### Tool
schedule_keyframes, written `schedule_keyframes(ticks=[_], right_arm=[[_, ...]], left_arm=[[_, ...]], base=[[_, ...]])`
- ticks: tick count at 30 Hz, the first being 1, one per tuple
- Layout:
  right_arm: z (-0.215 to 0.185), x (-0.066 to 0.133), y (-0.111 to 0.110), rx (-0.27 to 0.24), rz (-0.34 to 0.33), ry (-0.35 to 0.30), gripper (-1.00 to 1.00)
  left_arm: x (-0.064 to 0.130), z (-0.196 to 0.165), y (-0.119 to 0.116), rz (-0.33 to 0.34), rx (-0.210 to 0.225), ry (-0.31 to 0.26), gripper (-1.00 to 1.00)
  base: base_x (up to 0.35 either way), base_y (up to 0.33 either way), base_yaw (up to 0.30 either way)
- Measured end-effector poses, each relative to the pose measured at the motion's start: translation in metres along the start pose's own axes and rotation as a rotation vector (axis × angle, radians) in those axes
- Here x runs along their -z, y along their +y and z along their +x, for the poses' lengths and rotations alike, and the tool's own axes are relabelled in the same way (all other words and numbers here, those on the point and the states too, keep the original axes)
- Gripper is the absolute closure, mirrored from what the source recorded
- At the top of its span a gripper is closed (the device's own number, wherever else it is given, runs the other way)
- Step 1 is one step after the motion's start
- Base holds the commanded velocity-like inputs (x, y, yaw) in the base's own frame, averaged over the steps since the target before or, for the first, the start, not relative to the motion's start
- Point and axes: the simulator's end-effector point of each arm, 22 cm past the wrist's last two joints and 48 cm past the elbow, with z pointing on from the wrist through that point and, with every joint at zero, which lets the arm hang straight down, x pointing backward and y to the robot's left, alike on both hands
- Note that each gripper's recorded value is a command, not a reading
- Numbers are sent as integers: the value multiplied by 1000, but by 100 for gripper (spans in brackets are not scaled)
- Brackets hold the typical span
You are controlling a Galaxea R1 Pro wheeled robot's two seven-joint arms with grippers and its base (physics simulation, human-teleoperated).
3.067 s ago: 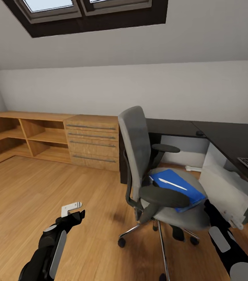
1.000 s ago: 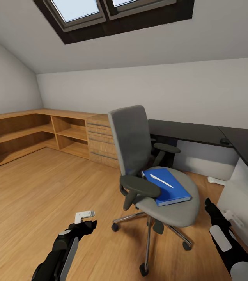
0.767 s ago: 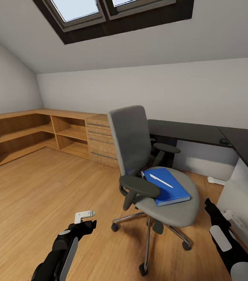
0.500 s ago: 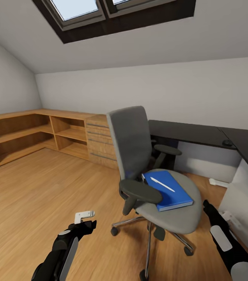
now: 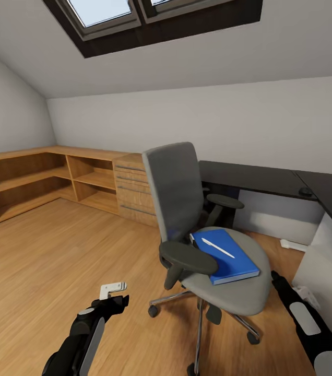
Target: In the bedroom, organize the workspace by keeping the computer under the desk, ensuring the monitor is on the desk, placing the keyboard on the desk next to the monitor, placing the mouse on the desk next to the keyboard, moving the folder from the swivel chair onto the desk next to the mouse, stacking the notebook on top of the folder with the pen on top of the notebook, and positioning the swivel chair next to the desk.
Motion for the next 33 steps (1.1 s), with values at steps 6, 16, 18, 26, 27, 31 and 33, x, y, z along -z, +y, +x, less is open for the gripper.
schedule_keyframes(ticks=[6,16,18,26,27,31,33], right_arm=[[0,0,1,-5,-5,7,-100],[2,0,2,-7,-8,10,-100],[1,0,2,-5,-9,8,-100],[-1,0,4,-3,-14,5,-100],[-1,0,5,-3,-15,4,-100],[-1,0,6,-1,-18,3,-100],[-1,0,7,-2,-20,3,-100]], left_arm=[[0,0,0,0,0,0,-100],[0,0,1,-2,-1,0,-100],[0,0,1,-2,-1,-1,-100],[0,0,-3,3,-4,-2,-100],[0,0,-3,4,-4,-2,-100],[0,0,-4,5,-3,-2,-100],[0,0,-4,5,-3,-2,-100]], base=[[0,0,0],[32,0,108],[8,0,253],[1,0,276],[0,0,278],[0,0,278],[0,0,278]])
